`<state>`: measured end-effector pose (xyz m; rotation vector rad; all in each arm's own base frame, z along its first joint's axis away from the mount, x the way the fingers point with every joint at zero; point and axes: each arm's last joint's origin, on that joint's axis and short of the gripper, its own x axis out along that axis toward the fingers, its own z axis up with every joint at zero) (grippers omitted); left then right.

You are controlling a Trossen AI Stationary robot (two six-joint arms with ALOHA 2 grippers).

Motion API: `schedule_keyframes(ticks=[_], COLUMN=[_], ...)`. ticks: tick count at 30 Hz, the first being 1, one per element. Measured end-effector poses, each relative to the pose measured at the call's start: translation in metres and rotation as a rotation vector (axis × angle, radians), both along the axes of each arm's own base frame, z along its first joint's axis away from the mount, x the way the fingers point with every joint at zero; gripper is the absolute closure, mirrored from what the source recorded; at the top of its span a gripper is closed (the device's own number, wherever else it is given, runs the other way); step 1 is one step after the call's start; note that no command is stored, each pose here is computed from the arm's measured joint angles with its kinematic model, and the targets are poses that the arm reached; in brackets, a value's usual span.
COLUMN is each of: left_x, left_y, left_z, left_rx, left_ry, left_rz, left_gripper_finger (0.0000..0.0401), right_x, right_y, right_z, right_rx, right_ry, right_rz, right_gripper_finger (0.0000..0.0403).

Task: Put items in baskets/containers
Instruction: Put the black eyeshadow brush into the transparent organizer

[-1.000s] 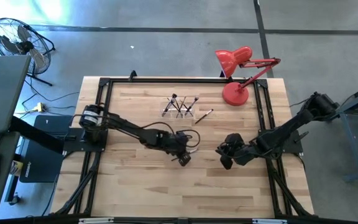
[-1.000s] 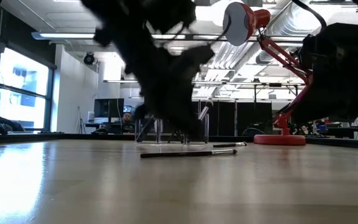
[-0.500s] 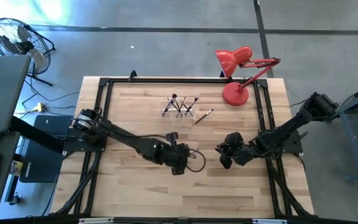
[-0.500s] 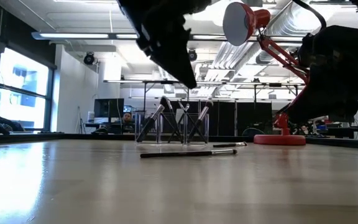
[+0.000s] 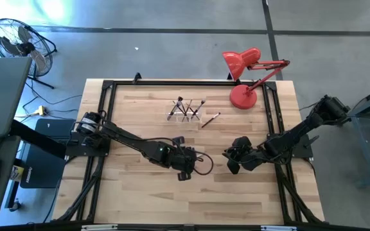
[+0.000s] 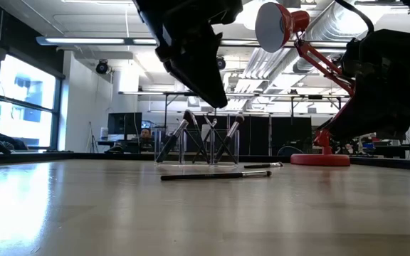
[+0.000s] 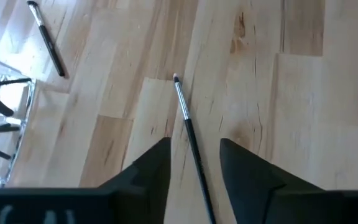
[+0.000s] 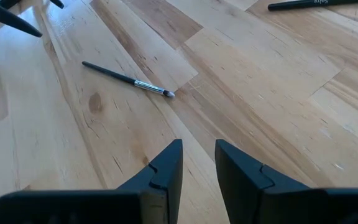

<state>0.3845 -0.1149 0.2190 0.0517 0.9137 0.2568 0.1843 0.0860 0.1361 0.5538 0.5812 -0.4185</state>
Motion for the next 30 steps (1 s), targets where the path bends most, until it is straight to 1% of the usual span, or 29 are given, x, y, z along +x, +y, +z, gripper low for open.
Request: schedule_keyframes(ticks=[2,6,9,13,17,25,30], left_x=[0.000,0.000,-0.001,-0.008,-0.012,-0.028,-0.033], left_y=[0.000,-0.001,-0.001,0.001,0.002,0.007,0.008], left_z=[0.000,-0.005,-0.021,-0.041,-0.054,-0.082,-0.088], left_rx=[-0.019,-0.069,-0.096,-0.136,-0.164,-0.185,-0.197], left_ry=[-0.005,-0.034,-0.079,-0.104,-0.125,-0.093,-0.060], left_rz=[0.023,0.049,0.050,0.094,0.096,0.081,0.067], left_gripper_finger=[0.0261,0.0259,0.0259,0.0259,0.0259,0.0259,0.0259], right_x=[0.000,0.000,0.000,0.000,0.000,0.000,0.001], right_y=[0.000,0.000,0.000,0.000,0.000,0.000,-0.001], right_z=[0.000,0.000,0.000,0.000,0.000,0.000,0.000], right_rx=[0.000,0.000,0.001,0.007,0.007,0.005,0.002], right_ry=[0.000,-0.001,-0.001,-0.001,0.000,-0.001,-0.003], right_rz=[0.000,0.000,0.001,0.005,0.006,0.003,-0.004], right_gripper_finger=[0.0313,0.0313,0.0313,0.0313,0.0313,0.0313,0.0313])
